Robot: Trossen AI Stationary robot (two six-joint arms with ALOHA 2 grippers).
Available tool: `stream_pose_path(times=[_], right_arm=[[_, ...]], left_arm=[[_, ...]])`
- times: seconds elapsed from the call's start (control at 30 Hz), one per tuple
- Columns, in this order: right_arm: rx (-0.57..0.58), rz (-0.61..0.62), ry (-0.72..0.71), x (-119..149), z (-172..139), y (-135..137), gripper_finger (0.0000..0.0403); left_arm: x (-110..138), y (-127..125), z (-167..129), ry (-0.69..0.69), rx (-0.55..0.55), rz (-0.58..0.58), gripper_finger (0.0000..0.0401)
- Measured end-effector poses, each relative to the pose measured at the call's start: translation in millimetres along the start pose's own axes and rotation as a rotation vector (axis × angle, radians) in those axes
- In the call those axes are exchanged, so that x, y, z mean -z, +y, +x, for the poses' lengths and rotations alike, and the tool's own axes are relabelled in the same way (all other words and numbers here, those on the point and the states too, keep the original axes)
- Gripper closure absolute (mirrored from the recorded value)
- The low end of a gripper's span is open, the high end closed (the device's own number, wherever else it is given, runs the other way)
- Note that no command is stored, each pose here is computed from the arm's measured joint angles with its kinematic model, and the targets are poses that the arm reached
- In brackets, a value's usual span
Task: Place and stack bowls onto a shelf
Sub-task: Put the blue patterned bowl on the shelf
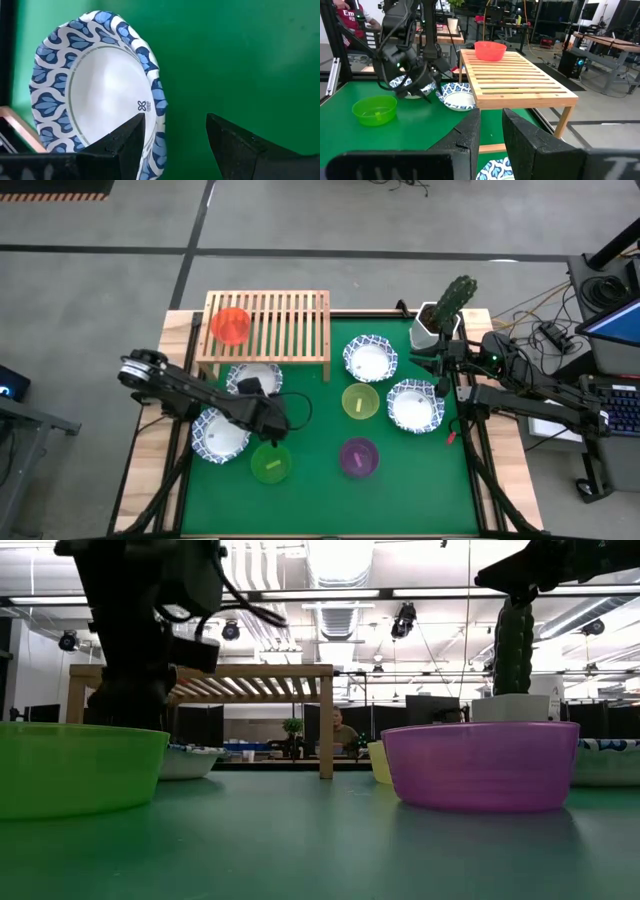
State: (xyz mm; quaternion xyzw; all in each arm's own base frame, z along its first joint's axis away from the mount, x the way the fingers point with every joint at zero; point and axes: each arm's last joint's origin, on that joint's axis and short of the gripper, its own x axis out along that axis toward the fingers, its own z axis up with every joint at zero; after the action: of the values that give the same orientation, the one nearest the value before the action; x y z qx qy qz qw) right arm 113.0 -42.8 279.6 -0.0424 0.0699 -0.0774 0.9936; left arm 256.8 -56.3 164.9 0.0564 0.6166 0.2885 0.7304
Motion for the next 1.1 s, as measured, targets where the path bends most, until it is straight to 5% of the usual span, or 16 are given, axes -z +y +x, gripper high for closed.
stream_pose_path(times=[0.3, 0.67, 1.1], right_arm=[[0.0, 0.0, 0.0, 0, 0, 0, 0.0332], [0.0, 0.0, 0.0, 0, 0, 0, 0.0332], [0.0, 0.0, 0.0, 0, 0, 0, 0.0332]], left_arm=[[4, 1, 12, 0.017, -0.058, -0.007, 0.024], [1, -1, 11, 0.017, -0.011, -0.025, 0.0393], [-27, -10, -35, -0.079, 0.104, 0.042, 0.04]])
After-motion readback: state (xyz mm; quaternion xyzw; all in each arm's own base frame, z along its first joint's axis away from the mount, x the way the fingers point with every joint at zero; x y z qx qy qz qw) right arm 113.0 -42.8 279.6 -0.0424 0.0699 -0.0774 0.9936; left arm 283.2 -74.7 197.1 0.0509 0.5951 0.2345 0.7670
